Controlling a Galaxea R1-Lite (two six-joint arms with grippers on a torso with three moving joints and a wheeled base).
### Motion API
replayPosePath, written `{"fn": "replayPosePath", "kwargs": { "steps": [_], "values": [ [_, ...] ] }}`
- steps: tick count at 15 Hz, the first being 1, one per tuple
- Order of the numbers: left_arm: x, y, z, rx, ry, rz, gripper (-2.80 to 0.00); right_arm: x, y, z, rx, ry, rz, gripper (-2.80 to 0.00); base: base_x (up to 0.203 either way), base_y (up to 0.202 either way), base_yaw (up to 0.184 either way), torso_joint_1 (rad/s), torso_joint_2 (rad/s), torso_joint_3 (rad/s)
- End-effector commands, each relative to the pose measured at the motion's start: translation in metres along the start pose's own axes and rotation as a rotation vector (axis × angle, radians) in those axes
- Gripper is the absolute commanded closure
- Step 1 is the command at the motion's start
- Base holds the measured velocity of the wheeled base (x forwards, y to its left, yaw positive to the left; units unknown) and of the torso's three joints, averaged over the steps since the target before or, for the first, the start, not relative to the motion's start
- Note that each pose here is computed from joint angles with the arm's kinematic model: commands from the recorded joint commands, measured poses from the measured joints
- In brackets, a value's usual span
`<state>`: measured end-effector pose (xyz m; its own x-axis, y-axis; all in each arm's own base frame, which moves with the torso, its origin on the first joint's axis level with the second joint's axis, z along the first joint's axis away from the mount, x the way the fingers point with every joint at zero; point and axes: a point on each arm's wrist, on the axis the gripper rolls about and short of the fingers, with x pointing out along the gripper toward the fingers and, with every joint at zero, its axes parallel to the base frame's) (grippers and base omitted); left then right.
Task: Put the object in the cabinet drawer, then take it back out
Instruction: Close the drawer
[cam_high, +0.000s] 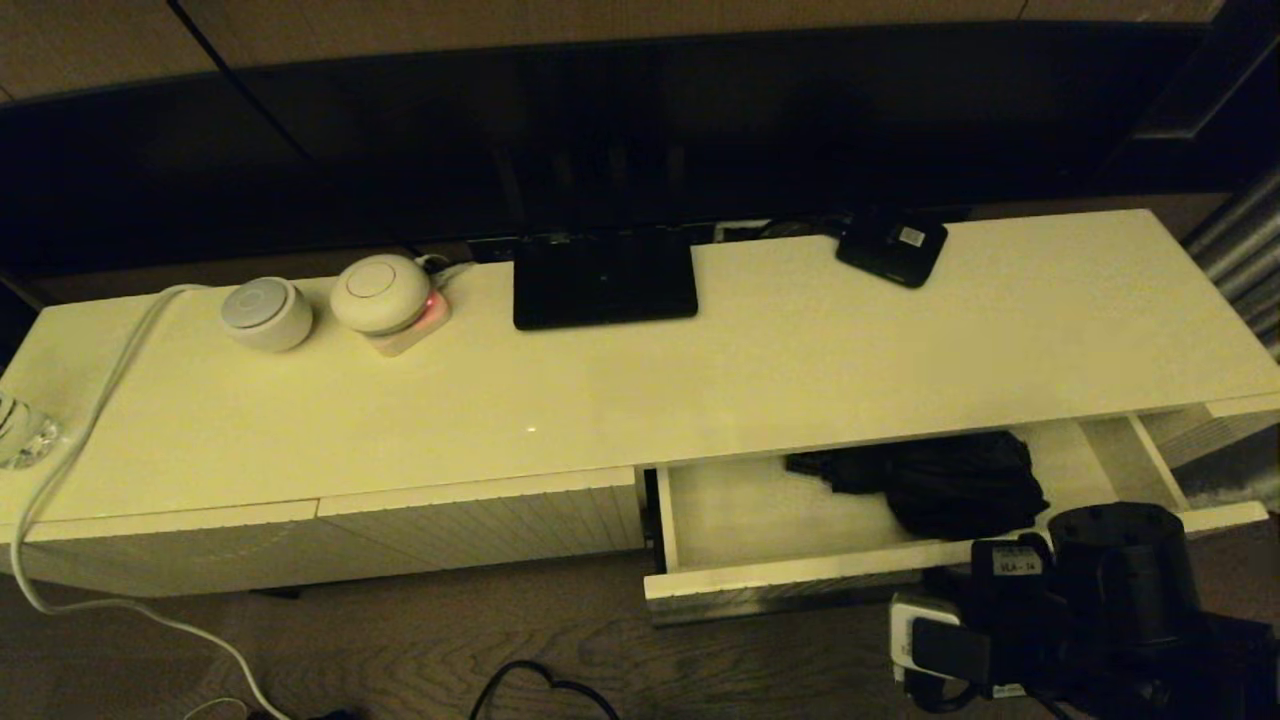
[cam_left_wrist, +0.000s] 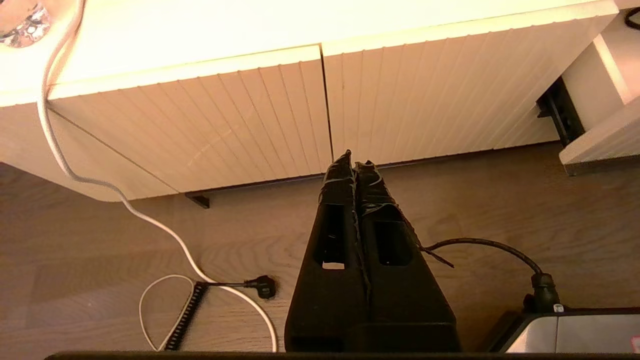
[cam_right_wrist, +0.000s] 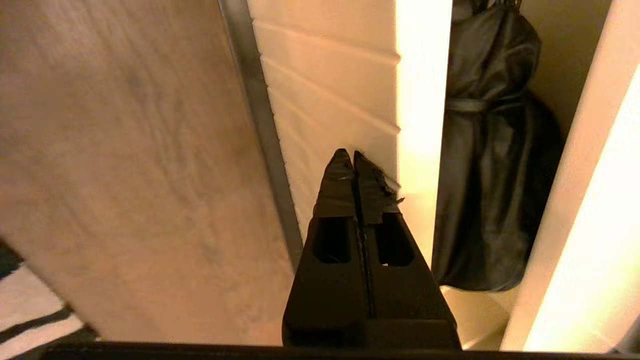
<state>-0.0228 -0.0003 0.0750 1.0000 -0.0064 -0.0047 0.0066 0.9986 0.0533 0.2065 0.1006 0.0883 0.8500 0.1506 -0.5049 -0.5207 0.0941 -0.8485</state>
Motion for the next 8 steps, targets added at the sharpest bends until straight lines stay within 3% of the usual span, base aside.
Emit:
{"fn": "replayPosePath", "kwargs": {
  "steps": [1, 8],
  "values": [
    [0.000, 0.000, -0.001, 0.000, 0.003, 0.000, 0.00, 0.007, 0.001, 0.001, -0.019, -0.003, -0.015, 0.00, 0.000, 0.000, 0.000, 0.000, 0.00, 0.000],
    [0.000, 0.000, -0.001, 0.000, 0.003, 0.000, 0.00, 0.023, -0.006, 0.002, -0.017, -0.007, -0.080, 0.00, 0.000, 0.000, 0.000, 0.000, 0.00, 0.000]
  ]
}}
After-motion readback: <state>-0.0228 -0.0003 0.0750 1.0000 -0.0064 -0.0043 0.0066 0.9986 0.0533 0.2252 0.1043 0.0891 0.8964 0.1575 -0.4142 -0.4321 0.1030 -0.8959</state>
